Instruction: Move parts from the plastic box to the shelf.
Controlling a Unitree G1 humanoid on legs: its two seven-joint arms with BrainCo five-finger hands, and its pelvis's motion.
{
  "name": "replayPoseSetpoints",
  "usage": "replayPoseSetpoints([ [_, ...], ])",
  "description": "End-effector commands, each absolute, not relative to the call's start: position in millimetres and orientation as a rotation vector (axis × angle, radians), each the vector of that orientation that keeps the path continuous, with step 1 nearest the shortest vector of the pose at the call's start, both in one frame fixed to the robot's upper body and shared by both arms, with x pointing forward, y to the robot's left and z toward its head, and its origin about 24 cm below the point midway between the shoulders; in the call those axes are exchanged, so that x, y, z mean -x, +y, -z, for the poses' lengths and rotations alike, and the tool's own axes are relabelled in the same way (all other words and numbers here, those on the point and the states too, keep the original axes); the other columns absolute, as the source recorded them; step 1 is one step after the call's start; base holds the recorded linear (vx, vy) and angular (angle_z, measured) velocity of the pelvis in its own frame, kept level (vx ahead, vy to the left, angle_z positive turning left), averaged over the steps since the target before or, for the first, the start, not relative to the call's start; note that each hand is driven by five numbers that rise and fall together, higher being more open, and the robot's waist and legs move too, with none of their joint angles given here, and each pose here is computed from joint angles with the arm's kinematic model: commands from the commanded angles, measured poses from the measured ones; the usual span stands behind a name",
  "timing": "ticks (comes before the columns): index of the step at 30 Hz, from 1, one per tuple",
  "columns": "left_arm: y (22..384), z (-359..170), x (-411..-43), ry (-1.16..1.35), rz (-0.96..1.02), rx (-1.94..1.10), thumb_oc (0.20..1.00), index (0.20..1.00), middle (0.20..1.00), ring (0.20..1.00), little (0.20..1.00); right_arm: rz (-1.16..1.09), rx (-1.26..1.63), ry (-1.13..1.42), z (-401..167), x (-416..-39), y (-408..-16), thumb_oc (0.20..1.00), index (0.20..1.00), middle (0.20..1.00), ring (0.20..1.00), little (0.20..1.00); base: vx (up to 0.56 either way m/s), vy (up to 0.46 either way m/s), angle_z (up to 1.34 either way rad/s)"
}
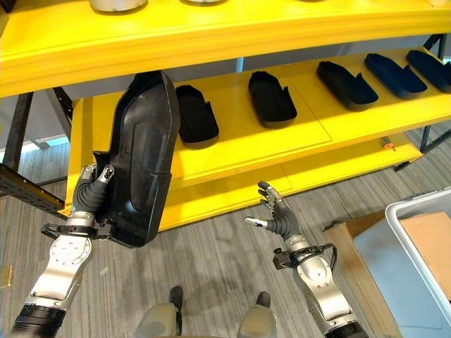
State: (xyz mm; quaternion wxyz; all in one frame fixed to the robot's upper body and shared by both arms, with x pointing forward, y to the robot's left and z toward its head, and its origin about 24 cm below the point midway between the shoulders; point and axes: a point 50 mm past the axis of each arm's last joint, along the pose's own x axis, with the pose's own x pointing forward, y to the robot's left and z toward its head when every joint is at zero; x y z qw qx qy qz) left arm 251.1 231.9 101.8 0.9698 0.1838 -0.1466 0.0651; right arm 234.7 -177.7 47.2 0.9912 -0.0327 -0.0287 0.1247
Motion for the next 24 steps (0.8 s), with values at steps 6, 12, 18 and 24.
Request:
replayPoseSetpoints([
  [6,233,-134,-246,-0.461,-0.147,-0.352,0.2,0.2,0.2,0.2,0.2,-0.323,0.005,-0.144,-62,-241,-156,1.0,1.0,1.0,1.0,1.0,0.06,0.199,0.15],
  [12,232,-131,-245,-0.45,-0.141,-0.32,0.2,0.2,0.2,0.2,0.2,-0.376,-0.008,-0.158,-66,-250,-140,1.0,1.0,1.0,1.0,1.0,0.07,0.158,0.05],
  [18,227,-124,-248,-0.428,-0.124,-0.292,0.2,0.2,0.2,0.2,0.2,-0.369,0.019,-0.166,-69,-247,-151,1.0,1.0,1.0,1.0,1.0,0.15,-0.163,0.31],
  [24,226,-118,-244,-0.406,-0.126,-0.269,0.2,0.2,0.2,0.2,0.2,-0.313,0.023,-0.156,-66,-246,-164,1.0,1.0,1.0,1.0,1.0,0.17,-0.148,0.32],
])
